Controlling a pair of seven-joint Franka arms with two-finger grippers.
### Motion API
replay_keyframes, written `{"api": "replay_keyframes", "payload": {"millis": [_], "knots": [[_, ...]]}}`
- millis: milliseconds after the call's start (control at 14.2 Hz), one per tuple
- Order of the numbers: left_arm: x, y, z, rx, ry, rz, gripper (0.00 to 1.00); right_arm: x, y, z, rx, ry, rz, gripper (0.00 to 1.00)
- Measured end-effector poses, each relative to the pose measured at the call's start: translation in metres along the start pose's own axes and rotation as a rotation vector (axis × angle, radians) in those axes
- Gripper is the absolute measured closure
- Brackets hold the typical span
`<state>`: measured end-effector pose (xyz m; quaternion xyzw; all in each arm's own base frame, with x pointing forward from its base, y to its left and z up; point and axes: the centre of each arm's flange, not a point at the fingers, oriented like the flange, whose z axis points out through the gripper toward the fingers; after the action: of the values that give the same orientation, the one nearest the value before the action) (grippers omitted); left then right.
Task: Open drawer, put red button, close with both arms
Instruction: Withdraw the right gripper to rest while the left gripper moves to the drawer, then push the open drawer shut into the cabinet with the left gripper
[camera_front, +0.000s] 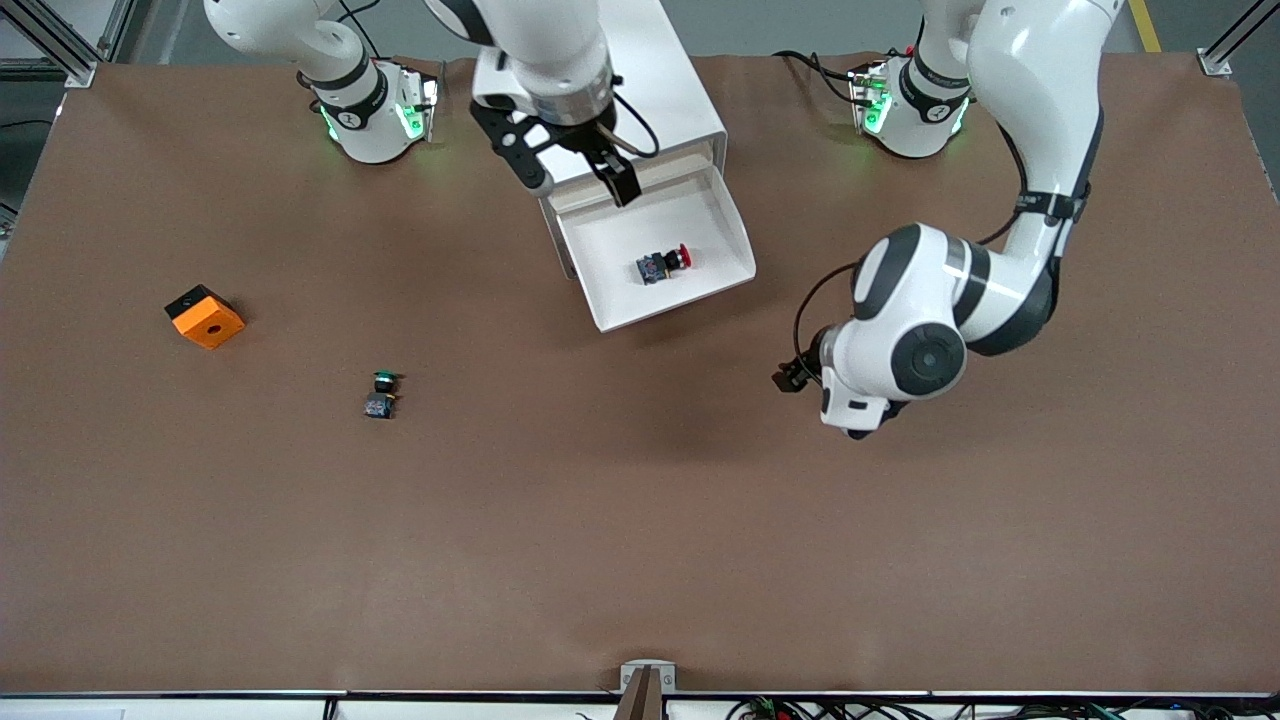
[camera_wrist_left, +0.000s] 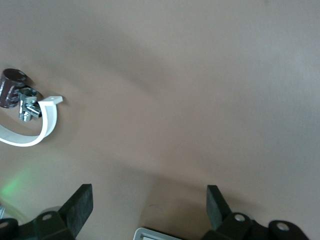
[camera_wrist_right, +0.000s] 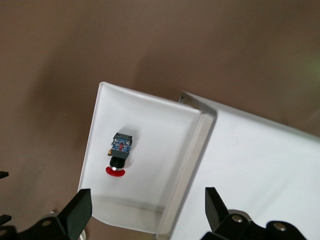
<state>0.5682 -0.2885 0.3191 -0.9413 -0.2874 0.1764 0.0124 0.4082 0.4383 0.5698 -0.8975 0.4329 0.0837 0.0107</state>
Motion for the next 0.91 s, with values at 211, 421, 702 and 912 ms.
{"api": "replay_keyframes", "payload": {"millis": [211,421,702,912], "knots": [[-0.043,0.008,0.012,-0.017,0.025,0.117,0.00,0.042,0.034,-0.049,-0.015,0.010,-0.134,0.00],[-0.070,0.022,0.024,-0.029,0.045,0.181,0.00,0.108,0.080,-0.101,-0.017,-0.004,-0.284,0.00],[-0.085,0.036,0.043,-0.057,0.052,0.223,0.00,0.219,0.149,-0.144,0.026,0.033,-0.512,0.00],[-0.104,0.047,0.059,-0.051,0.049,0.260,0.00,0.296,0.185,-0.149,0.021,0.062,-0.633,0.00]]}}
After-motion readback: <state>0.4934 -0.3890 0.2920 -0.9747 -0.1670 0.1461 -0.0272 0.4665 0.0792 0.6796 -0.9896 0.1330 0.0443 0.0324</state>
